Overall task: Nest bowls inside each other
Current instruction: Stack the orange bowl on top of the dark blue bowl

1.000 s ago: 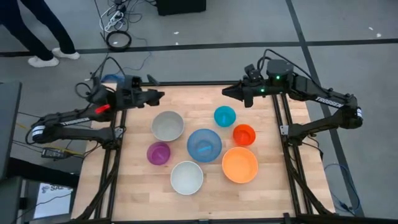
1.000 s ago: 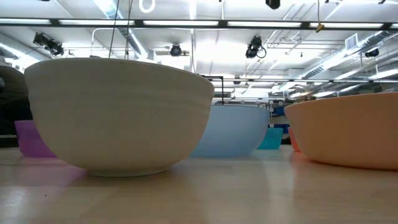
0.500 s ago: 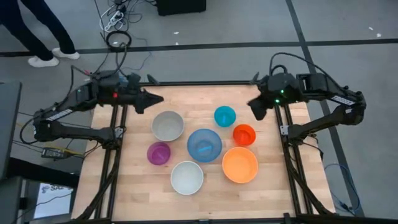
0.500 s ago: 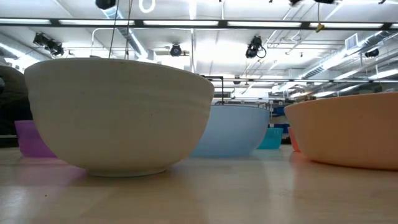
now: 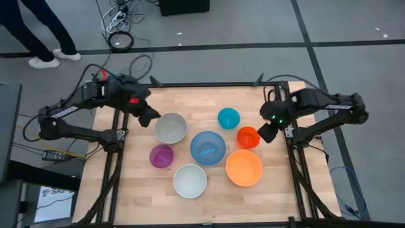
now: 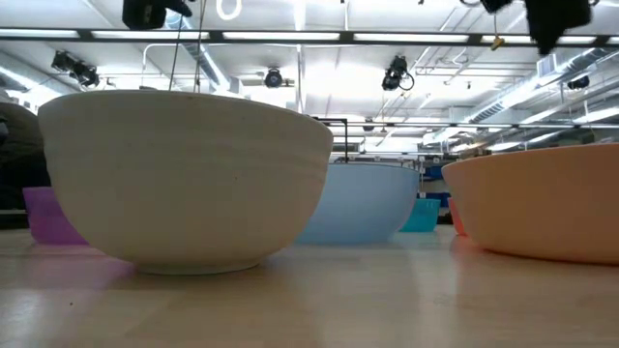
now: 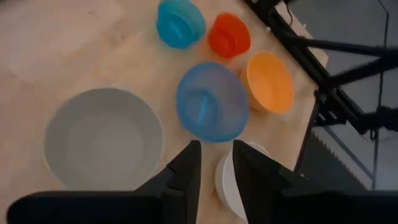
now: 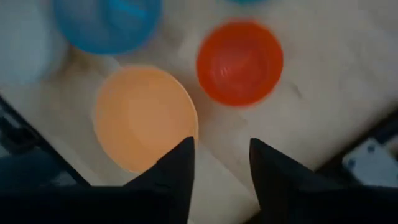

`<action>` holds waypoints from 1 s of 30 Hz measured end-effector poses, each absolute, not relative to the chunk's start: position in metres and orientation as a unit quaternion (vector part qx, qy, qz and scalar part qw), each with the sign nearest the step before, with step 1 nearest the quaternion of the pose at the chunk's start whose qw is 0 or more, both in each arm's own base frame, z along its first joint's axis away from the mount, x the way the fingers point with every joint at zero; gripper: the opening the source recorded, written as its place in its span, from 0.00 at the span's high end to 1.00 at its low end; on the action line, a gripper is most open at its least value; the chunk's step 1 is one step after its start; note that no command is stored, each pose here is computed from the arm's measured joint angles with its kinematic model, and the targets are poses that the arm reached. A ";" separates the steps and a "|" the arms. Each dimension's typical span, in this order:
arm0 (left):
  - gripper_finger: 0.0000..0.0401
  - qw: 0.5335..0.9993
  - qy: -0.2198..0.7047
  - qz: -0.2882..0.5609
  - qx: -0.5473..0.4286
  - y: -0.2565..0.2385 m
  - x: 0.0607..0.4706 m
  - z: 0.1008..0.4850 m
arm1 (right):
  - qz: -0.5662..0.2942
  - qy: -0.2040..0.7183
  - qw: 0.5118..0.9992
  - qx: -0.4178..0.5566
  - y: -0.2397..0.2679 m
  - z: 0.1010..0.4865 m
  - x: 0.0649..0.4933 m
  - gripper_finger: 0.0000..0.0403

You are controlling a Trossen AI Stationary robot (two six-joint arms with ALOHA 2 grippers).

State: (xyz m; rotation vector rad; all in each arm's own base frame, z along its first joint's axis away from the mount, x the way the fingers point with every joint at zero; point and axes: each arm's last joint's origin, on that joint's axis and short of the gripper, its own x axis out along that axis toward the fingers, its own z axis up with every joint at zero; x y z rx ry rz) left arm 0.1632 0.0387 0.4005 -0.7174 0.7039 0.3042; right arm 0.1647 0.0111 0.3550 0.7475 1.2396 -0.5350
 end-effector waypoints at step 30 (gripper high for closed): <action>0.75 0.817 0.436 0.235 -0.295 0.051 0.204 0.366 | -0.245 0.550 0.657 0.453 0.064 0.211 0.179 0.53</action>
